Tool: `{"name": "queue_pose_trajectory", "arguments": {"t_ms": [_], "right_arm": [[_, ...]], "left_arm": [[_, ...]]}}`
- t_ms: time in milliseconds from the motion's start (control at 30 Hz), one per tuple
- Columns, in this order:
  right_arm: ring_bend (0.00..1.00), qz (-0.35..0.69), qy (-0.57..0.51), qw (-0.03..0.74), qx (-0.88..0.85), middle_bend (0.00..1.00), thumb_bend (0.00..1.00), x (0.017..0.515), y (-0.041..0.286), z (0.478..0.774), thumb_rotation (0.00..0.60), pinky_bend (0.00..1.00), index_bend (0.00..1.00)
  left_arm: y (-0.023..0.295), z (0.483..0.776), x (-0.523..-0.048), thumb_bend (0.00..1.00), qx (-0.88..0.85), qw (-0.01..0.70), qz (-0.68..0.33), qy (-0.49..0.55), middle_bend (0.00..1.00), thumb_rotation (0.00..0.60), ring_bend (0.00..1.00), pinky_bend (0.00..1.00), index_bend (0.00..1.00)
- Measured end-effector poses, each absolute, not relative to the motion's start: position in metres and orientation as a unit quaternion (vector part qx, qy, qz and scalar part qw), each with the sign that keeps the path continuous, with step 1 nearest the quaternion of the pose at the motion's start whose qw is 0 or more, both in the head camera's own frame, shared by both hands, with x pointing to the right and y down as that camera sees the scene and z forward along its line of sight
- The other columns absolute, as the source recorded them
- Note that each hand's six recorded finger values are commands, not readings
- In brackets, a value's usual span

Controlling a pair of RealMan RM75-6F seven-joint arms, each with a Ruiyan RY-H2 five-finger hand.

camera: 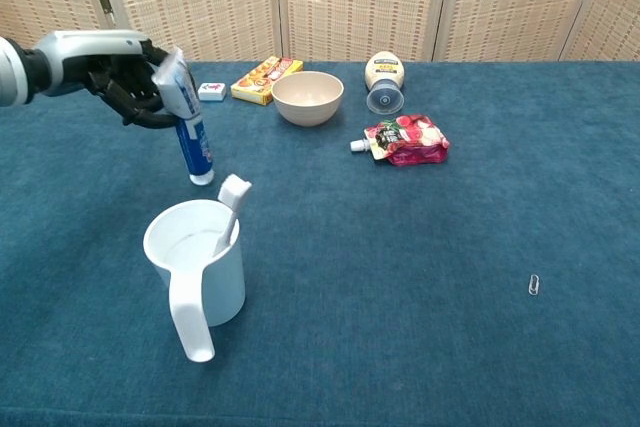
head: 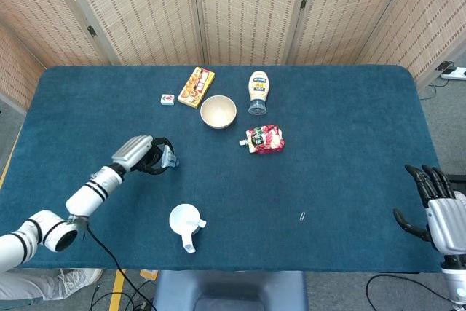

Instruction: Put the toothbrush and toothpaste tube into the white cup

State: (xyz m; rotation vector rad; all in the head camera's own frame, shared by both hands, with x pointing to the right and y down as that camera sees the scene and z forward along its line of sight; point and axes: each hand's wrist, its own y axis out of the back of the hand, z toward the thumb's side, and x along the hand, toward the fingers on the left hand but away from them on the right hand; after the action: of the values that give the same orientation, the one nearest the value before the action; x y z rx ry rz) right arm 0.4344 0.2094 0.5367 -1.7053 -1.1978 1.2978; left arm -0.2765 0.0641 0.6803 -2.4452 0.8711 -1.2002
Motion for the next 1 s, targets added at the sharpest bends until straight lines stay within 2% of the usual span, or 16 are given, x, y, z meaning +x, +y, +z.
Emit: {"name": "queue_pose_trajectory", "arguments": {"t_ms": [433, 667, 1000], "right_arm": [[0.07, 0.495, -0.458, 0.338, -0.657, 0.13, 0.23, 0.431, 0.209, 0.537, 0.600, 0.03, 0.09], [0.07, 0.493, -0.456, 0.339, -0.659, 0.13, 0.23, 0.430, 0.208, 0.538, 0.600, 0.03, 0.09], [0.07, 0.494, -0.457, 0.338, -0.658, 0.13, 0.23, 0.431, 0.210, 0.538, 0.600, 0.03, 0.09]], "left_arm": [[0.070, 0.607, -0.300, 0.38, -0.891, -0.001, -0.292, 0.348, 0.87, 0.600, 0.80, 0.71, 0.63], [0.084, 0.570, -0.298, 0.38, -0.917, -0.007, -0.240, 0.319, 0.87, 0.600, 0.80, 0.71, 0.63], [0.113, 0.560, -0.280, 0.38, -0.937, -0.001, -0.227, 0.267, 0.87, 0.600, 0.79, 0.71, 0.62]]}}
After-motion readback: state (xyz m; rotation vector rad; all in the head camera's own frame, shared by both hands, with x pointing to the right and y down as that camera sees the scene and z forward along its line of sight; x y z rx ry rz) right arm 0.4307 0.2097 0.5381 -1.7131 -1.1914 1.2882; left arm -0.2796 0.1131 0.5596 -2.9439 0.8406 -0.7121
